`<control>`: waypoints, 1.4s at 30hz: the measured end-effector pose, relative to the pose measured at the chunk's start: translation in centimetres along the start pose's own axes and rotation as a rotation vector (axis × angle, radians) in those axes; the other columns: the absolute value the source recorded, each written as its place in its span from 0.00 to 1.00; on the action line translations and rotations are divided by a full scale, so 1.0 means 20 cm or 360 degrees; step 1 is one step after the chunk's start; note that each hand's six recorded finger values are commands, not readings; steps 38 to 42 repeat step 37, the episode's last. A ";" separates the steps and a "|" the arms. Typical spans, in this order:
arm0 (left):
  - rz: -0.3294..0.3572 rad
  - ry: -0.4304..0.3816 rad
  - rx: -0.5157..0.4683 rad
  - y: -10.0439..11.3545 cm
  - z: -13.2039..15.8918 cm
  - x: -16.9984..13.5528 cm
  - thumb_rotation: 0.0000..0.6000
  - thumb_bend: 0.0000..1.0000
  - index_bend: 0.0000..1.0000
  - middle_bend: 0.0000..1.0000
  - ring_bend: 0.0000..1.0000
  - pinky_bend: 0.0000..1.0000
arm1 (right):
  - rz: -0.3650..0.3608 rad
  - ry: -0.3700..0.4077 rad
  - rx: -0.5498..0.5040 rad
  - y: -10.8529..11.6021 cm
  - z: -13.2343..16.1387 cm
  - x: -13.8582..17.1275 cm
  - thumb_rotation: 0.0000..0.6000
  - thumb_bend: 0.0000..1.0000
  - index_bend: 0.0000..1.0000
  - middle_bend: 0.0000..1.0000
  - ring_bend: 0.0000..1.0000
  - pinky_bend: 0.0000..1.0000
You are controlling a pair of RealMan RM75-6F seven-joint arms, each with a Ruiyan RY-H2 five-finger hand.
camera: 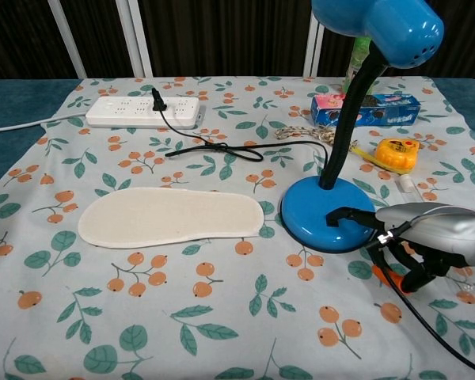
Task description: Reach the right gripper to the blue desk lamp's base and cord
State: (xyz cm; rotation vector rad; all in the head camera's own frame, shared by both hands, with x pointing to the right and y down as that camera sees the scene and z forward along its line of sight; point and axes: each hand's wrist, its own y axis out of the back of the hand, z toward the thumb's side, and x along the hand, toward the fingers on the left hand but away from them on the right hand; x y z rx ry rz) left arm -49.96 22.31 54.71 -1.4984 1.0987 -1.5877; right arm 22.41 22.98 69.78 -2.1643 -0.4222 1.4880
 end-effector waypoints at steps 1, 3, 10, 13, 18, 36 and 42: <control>0.0001 0.0001 -0.0001 0.00 0.00 0.00 1.00 0.23 0.10 0.00 0.00 0.10 | -0.0011 -0.0003 -0.0003 0.01 0.00 0.00 1.00 0.60 0.04 0.64 0.73 1.00; 0.0002 0.0002 -0.0002 0.00 0.00 0.00 1.00 0.23 0.10 0.00 0.00 0.10 | -0.0044 -0.0011 -0.0011 0.05 -0.01 0.01 1.00 0.60 0.04 0.64 0.73 1.00; -0.0003 -0.0001 0.0004 0.00 0.00 0.00 1.00 0.23 0.10 0.00 0.00 0.10 | -0.0207 -0.0073 -0.0016 0.23 -0.07 0.13 1.00 0.54 0.01 0.44 0.53 1.00; -0.0001 -0.0001 0.0006 0.00 0.00 0.00 1.00 0.23 0.10 0.00 0.00 0.10 | -0.0293 -0.0150 0.0063 0.32 -0.14 0.24 1.00 0.46 0.00 0.31 0.39 1.00; -0.0003 0.0008 0.0011 0.00 0.00 0.00 1.00 0.23 0.10 0.00 0.00 0.10 | -0.0355 -0.0308 0.0171 0.40 -0.28 0.46 1.00 0.36 0.00 0.14 0.21 1.00; -0.0009 -0.0002 0.0038 0.00 0.01 -0.01 1.00 0.23 0.10 0.00 0.00 0.10 | -0.0847 -0.0651 0.0295 0.39 -0.68 0.98 1.00 0.23 0.00 0.02 0.06 0.00; -0.0007 -0.0005 0.0041 0.00 0.01 -0.01 1.00 0.23 0.10 0.00 0.00 0.10 | -0.0868 -0.0658 0.0308 0.40 -0.70 0.99 1.00 0.23 0.00 0.02 0.06 0.00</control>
